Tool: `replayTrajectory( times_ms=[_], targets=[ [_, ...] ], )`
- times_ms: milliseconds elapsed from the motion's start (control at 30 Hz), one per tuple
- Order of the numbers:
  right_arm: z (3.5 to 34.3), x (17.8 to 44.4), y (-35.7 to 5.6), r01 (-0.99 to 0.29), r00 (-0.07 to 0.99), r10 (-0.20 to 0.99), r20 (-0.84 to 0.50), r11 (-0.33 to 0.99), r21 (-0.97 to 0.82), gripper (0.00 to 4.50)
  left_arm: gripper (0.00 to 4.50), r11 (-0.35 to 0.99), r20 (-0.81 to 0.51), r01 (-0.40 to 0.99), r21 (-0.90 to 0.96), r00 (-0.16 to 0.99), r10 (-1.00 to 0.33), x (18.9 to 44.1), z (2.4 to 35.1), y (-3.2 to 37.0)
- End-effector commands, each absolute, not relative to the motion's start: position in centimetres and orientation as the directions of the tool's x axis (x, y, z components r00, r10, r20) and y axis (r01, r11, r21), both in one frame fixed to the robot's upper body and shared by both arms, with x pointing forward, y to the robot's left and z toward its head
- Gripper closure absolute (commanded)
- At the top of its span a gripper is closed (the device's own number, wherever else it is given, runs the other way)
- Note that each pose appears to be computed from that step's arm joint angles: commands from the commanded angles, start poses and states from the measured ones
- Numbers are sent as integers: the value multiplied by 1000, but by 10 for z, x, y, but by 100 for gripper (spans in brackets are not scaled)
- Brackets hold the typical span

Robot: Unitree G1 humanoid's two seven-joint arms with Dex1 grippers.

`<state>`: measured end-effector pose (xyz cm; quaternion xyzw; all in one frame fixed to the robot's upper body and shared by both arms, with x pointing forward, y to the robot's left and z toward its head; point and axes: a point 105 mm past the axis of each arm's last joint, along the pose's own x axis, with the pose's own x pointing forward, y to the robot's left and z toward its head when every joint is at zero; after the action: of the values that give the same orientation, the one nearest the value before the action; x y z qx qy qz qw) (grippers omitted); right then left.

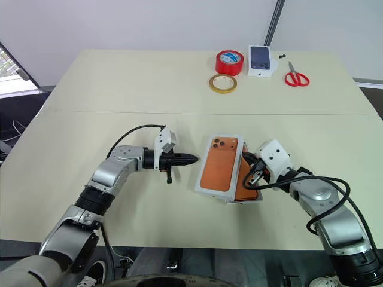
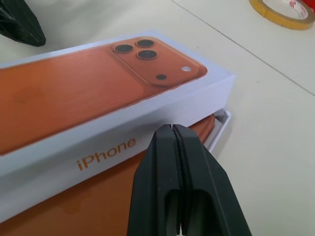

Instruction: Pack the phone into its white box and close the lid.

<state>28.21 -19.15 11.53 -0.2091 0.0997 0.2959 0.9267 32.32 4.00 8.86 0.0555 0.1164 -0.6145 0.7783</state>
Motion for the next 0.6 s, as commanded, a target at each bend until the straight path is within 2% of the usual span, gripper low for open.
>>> replayTrajectory(
  times_ms=[33, 167, 433, 600],
  targets=[
    [127, 282, -187, -594, 804, 527, -275, 718, -363, 447, 450, 172, -238, 984, -45, 156, -959, 312, 89, 20],
    [126, 280, -186, -605, 796, 533, -286, 708, -365, 447, 450, 148, -224, 987, -68, 129, -966, 307, 85, 8],
    [125, 273, -195, -607, 794, 522, -311, 698, -379, 447, 450, 114, -152, 990, -78, 101, -983, 304, 104, -10],
    [124, 271, -204, -599, 800, 507, -321, 704, -382, 447, 450, 56, -152, 996, -73, 44, -987, 292, 105, -21]
  ],
)
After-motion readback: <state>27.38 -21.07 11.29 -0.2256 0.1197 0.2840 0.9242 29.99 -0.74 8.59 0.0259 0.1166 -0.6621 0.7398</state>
